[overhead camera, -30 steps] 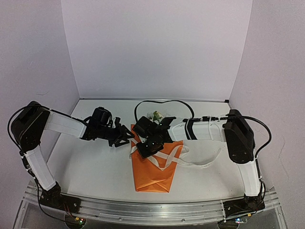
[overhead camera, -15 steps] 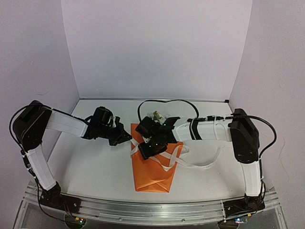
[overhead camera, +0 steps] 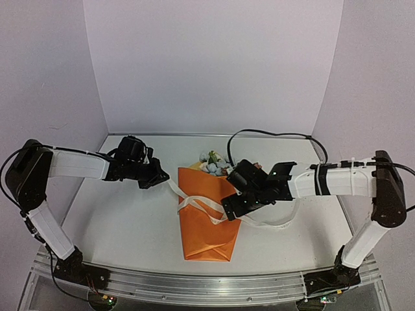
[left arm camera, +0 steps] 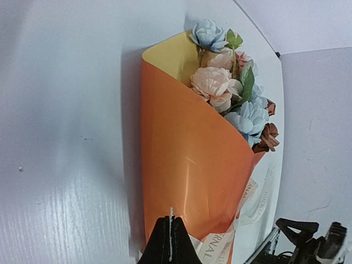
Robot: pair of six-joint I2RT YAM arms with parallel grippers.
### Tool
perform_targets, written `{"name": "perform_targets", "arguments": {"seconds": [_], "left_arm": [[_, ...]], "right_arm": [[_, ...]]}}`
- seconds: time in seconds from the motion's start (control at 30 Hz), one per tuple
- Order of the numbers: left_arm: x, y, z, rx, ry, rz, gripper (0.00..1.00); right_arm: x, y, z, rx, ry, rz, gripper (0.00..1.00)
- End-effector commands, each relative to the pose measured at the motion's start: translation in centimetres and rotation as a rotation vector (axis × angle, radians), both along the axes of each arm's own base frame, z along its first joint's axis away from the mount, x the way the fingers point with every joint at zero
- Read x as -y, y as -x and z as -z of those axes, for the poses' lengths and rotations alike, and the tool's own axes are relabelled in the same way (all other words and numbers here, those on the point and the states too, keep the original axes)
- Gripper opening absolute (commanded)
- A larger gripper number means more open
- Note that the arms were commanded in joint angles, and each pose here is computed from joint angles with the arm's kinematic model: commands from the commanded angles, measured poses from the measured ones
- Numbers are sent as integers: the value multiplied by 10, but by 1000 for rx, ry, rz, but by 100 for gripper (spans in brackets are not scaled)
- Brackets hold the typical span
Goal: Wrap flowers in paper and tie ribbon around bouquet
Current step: Cross the ribbon over the folded bouquet.
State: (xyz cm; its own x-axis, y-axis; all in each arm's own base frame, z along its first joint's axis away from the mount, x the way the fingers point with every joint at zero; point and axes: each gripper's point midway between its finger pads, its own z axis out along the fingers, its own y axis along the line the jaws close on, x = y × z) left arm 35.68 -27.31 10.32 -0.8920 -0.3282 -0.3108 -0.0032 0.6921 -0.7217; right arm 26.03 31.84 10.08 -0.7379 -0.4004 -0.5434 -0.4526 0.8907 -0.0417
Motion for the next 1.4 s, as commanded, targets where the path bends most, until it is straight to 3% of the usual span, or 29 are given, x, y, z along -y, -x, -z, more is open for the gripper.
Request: {"name": "perform_targets", "arguments": {"seconds": [0.0, 0.1, 0.27, 0.8, 1.37], "left_arm": [[-29, -15, -43, 125, -92, -85, 0], [-54, -16, -53, 155, -171, -158, 0], [-84, -11, -62, 176, -234, -230, 0], [-93, -1, -67, 190, -240, -234, 0], [-105, 1, -60, 186, -270, -270, 0]], "right_arm": [[48, -3, 17, -48, 4, 96, 94], [71, -1, 25, -53, 45, 137, 91], [128, 5, 26, -51, 67, 392, 91], [221, 26, 32, -39, 6, 1091, 81], [225, 27, 82, -174, 4, 1244, 64]]}}
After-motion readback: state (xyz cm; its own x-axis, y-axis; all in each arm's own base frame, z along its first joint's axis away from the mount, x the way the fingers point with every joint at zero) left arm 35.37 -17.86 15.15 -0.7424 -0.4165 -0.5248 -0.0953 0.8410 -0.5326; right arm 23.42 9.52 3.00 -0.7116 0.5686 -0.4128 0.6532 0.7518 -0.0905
